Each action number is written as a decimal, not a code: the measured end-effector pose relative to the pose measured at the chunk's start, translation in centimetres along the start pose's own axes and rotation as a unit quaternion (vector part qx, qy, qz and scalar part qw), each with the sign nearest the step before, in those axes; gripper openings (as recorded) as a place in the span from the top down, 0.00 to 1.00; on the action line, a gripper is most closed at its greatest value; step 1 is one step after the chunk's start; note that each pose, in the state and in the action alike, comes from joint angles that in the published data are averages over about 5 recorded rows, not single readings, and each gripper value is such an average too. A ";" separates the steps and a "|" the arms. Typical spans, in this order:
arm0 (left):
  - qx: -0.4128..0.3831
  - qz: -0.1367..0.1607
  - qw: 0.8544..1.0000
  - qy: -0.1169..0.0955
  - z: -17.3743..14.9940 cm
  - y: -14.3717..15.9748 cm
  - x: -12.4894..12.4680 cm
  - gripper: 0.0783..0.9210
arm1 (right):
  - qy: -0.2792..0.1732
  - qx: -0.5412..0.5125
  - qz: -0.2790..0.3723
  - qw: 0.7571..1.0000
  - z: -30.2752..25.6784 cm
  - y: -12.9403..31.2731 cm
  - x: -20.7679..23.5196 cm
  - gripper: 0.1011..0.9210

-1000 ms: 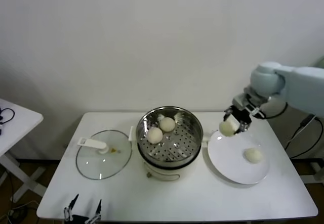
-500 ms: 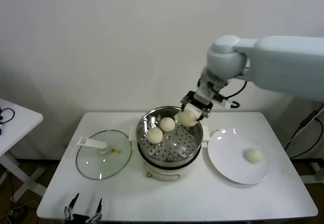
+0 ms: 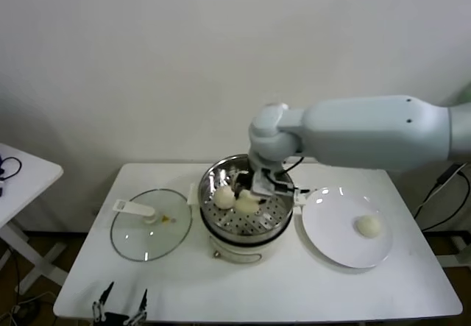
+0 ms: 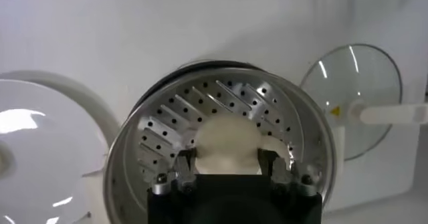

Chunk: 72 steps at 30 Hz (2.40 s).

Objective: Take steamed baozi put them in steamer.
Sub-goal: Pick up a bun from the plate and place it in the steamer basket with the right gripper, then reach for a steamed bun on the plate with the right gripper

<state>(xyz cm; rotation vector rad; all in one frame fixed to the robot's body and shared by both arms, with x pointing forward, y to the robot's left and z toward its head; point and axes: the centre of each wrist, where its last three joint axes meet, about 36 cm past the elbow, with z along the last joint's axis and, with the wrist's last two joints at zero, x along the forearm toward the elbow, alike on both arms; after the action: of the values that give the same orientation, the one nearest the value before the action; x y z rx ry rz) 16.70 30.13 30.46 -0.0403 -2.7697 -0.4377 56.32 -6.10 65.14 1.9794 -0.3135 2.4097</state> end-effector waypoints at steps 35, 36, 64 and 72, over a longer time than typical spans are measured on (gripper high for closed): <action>-0.003 -0.001 1.000 0.003 0.2 0.3 0.0 0.12 | -0.003 -0.056 -0.020 0.998 3.2 3.5 -1.1 0.12; -0.002 -0.001 1.000 0.002 0.2 0.3 0.0 0.12 | -0.003 -0.080 -0.024 0.997 3.8 4.3 -0.5 0.12; -0.001 0.001 1.000 0.007 0.5 -0.1 0.3 0.12 | -0.006 -0.592 -0.077 0.802 10.0 33.4 -4.9 0.12; -0.005 0.000 1.000 0.016 1.0 -0.5 0.8 0.12 | 0.002 -0.624 -0.091 0.776 10.2 37.4 -8.6 0.12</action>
<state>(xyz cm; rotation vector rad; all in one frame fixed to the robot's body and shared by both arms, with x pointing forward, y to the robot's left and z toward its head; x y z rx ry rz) 15.58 29.97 29.67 -0.0360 -2.7356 -0.4482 63.00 -43.31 53.04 1.2144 -1.2266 1.3122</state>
